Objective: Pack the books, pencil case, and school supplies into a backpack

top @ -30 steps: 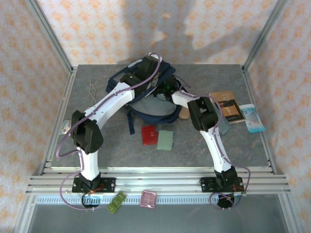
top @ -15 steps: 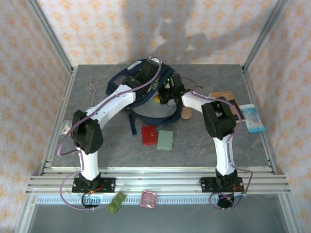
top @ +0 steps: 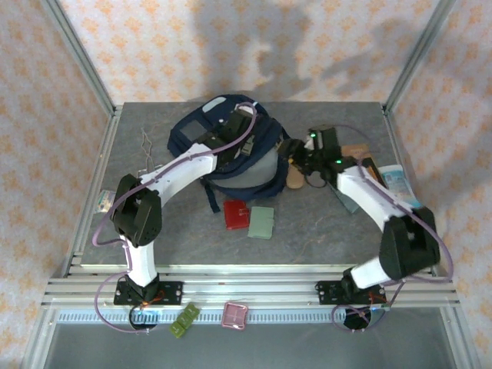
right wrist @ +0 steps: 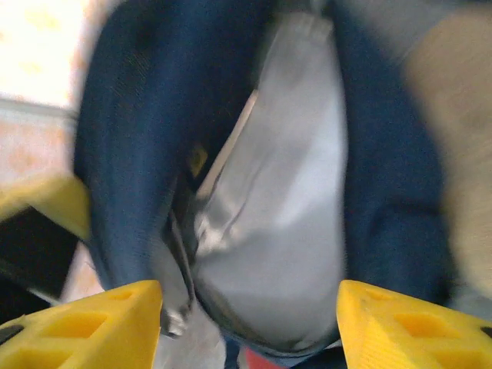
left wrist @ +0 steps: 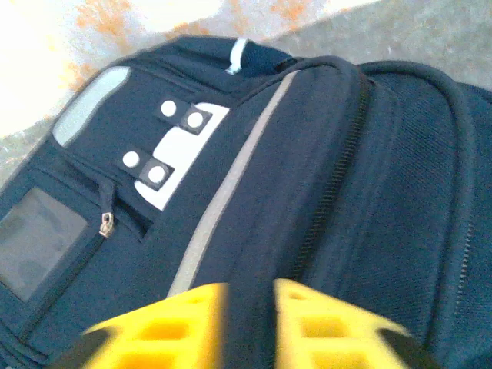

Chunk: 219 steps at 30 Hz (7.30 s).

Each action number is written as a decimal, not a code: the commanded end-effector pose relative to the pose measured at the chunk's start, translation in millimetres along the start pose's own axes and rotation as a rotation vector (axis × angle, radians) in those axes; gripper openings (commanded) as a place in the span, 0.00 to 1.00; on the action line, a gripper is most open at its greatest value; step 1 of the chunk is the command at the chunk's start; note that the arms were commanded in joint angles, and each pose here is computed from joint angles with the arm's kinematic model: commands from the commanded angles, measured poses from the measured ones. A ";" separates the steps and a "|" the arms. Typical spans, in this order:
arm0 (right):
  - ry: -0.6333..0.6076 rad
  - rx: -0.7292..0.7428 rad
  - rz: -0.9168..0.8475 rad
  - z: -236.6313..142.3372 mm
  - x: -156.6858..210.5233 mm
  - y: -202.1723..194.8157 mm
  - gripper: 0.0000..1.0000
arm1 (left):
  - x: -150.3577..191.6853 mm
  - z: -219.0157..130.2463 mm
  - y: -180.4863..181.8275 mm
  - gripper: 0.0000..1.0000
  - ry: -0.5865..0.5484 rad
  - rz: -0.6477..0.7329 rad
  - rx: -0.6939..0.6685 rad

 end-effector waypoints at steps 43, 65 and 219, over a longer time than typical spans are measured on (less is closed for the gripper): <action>-0.229 0.345 0.254 50.5 -123.4 -133.4 0.63 | -9.3 38.5 -172.6 0.61 0.017 -0.413 0.609; -0.264 0.509 0.276 51.5 -192.7 -223.0 0.63 | -20.2 73.0 -238.5 0.61 0.096 -0.465 0.690; 0.071 -0.856 -0.306 -146.3 37.4 113.1 0.53 | -72.8 -141.9 -31.0 0.00 -0.709 -0.930 1.344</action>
Point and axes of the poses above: each hand's point on the last joint's axis, 136 mm out from that joint toward the fingers, its own z axis out along the fingers, its own y axis along the line the jaws close on, x = y × z, the point moved 4 cm from there along -z, back along the fingers, and after that the axes turned 9 degrees about z, right-handed, at the moved point
